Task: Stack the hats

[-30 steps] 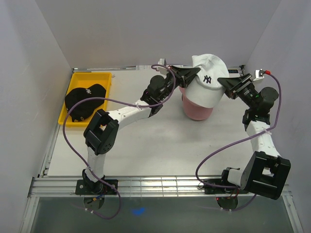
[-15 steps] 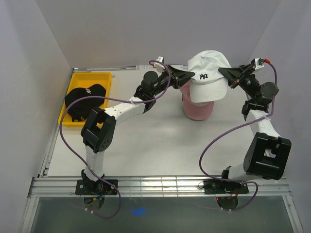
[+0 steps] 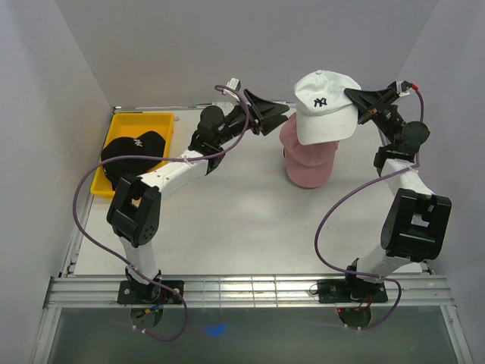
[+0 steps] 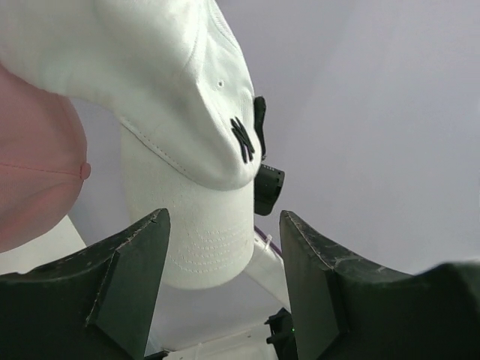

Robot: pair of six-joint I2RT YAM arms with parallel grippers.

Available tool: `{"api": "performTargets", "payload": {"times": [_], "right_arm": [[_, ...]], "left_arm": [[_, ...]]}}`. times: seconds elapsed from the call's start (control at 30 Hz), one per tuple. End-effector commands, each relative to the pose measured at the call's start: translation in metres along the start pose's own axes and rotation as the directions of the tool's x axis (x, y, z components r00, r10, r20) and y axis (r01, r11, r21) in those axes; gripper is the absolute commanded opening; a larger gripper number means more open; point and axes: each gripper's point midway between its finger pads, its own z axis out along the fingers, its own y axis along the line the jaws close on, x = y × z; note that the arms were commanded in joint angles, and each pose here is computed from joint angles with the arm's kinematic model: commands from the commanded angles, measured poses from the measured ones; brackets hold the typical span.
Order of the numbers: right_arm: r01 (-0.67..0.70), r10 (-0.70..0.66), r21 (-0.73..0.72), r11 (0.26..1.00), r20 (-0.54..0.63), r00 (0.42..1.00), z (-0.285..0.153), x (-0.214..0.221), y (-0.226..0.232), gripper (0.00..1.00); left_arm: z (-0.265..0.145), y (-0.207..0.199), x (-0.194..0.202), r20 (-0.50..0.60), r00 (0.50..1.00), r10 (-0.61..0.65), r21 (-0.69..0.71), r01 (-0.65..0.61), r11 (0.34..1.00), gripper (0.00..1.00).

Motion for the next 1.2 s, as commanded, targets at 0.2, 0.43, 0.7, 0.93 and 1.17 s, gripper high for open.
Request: {"api": "performTargets", "payload": {"times": [0.2,0.43,0.7,0.93,1.17], "right_arm": [[0.105,-0.120,-0.278,0.955,-0.038,0.992,0.012,0.017,0.067,0.08],[0.082,-0.104,-0.324,0.943,-0.051,0.993,0.017,0.022,0.076,0.08],[0.064,-0.092,-0.340,0.938,-0.068,0.993,0.018,0.025,0.079,0.08],[0.034,-0.067,-0.344,0.938,-0.082,0.994,0.013,0.029,0.071,0.08],[0.002,-0.041,-0.333,0.943,-0.110,0.993,0.007,0.033,0.055,0.08]], "left_arm": [[-0.033,-0.038,0.006,-0.026,0.994,0.103,0.089,-0.101,0.991,0.76],[-0.027,-0.026,0.019,-0.059,0.996,0.074,0.089,-0.068,0.994,0.77],[0.000,-0.012,0.029,-0.096,0.995,0.039,0.091,-0.031,0.995,0.78],[0.017,-0.013,0.033,-0.102,0.995,0.016,0.118,-0.004,0.993,0.78],[0.024,-0.010,0.043,-0.111,0.994,-0.009,0.132,0.023,0.991,0.68]]}}
